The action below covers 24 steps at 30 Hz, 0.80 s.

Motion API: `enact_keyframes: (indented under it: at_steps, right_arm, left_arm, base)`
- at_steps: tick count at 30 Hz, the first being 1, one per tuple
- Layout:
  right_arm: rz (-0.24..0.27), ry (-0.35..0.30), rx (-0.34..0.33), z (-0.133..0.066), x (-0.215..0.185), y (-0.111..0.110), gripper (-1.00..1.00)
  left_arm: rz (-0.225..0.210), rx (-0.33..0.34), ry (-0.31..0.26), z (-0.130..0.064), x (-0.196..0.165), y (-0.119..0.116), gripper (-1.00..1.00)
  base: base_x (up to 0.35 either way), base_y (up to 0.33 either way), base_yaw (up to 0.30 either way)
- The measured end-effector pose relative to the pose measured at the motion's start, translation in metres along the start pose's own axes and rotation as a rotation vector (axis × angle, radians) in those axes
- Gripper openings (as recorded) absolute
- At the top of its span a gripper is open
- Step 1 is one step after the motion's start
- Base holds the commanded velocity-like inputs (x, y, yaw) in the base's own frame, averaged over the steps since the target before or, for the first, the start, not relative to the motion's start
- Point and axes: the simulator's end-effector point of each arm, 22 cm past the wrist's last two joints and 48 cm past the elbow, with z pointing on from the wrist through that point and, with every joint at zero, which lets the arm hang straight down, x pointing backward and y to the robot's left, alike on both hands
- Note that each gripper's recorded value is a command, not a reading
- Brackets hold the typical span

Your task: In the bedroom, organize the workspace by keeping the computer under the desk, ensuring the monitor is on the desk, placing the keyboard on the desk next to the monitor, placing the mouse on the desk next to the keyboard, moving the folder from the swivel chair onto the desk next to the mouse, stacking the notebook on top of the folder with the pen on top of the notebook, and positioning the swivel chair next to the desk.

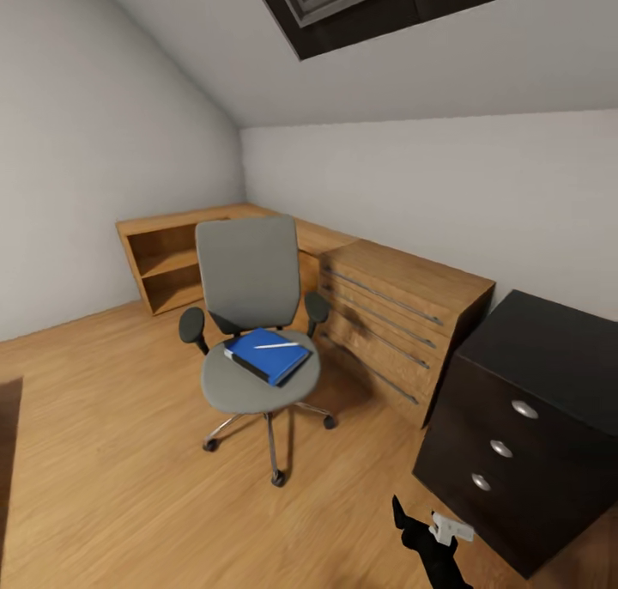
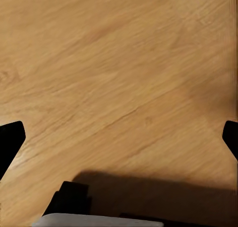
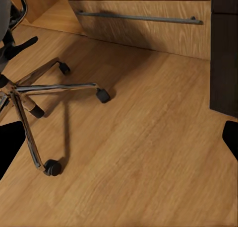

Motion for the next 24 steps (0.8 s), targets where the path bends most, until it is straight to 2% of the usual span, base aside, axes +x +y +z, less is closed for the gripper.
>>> enact_keyframes:
  at_steps: [8,13,24]
  right_arm:
    - [-0.026,0.023,-0.033,-0.007,-0.005,0.017,1.0]
    - [-0.072,0.046,-0.077,-0.012,-0.006,0.035,1.0]
    - [-0.113,0.057,-0.098,-0.019,-0.022,0.049,1.0]
  left_arm:
    - [0.004,-0.006,0.031,-0.013,0.007,0.002,1.0]
    - [0.005,-0.008,0.044,-0.021,0.008,0.002,1.0]
    - [0.003,-0.019,0.037,-0.038,0.004,0.005,1.0]
  base:
    - [0.0,0.0,-0.28]
    - [0.0,0.0,-0.271]
    - [0.0,0.0,-0.271]
